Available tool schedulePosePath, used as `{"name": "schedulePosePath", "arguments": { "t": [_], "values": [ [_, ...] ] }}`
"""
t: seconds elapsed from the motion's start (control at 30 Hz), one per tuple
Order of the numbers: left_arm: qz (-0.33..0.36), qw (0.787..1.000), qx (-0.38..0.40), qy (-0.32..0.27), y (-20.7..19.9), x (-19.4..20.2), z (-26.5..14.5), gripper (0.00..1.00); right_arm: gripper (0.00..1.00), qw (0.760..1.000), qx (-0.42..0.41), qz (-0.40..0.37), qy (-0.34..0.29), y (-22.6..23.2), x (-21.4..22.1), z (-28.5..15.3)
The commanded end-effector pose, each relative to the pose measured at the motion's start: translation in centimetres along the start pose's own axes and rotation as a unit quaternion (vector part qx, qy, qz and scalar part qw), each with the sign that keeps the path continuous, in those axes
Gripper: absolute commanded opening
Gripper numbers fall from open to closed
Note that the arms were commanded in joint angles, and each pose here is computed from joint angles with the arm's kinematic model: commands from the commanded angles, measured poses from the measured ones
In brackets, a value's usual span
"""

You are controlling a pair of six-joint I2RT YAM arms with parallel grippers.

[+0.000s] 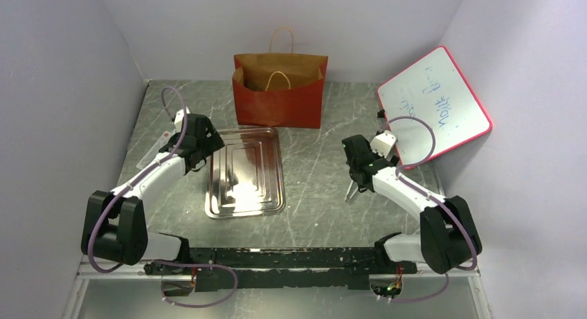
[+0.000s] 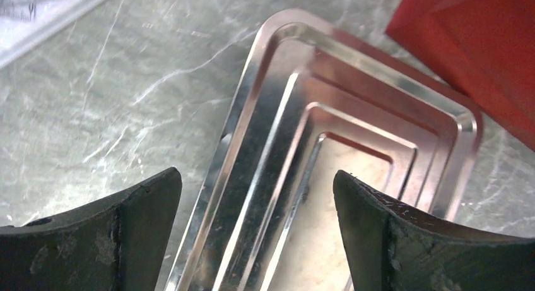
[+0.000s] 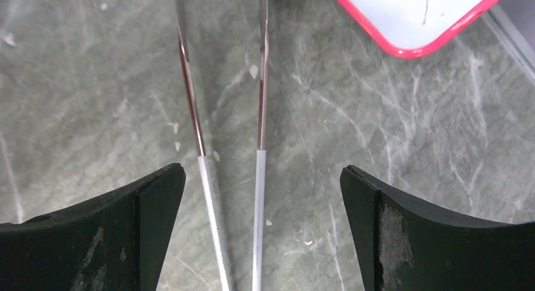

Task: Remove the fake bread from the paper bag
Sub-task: Move the container to the center of the board.

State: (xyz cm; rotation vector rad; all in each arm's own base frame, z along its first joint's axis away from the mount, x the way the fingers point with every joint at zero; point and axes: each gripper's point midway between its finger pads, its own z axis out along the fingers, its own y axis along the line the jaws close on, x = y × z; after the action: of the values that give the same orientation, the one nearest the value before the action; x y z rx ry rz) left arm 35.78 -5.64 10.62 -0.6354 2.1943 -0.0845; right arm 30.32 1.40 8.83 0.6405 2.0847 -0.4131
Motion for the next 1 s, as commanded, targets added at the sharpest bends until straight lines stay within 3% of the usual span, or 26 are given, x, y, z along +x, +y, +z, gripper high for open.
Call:
{"name": "schedulePosePath", "arguments": {
  "t": [0.0,0.17,0.4,0.67,0.73,0.97],
  "values": [
    [-0.036,0.998,-0.011,0.047,1.4,2.7,0.7,0.95,1.00,0.999,-0.001,0.004,0.033,0.0,1.9,0.7],
    [-0.054,0.997,-0.015,0.053,1.9,3.3,1.1,0.98,1.00,1.000,-0.018,-0.009,0.001,1.1,-0.5,-0.2],
    [-0.075,0.994,-0.018,0.072,2.5,3.9,1.7,0.89,1.00,0.997,-0.072,-0.006,-0.036,4.5,-5.6,-3.1],
    [-0.070,0.991,-0.052,0.101,4.0,6.1,3.0,0.81,1.00,0.990,-0.132,-0.046,-0.028,8.9,-3.8,-6.1],
    [-0.070,0.990,-0.058,0.108,4.3,6.9,3.3,0.73,1.00,0.988,-0.141,-0.052,-0.031,9.8,-3.3,-6.9],
    [-0.070,0.988,-0.059,0.128,4.8,8.7,3.8,0.20,1.00,0.983,-0.164,-0.066,-0.039,11.8,-2.1,-8.9]
  ]
}}
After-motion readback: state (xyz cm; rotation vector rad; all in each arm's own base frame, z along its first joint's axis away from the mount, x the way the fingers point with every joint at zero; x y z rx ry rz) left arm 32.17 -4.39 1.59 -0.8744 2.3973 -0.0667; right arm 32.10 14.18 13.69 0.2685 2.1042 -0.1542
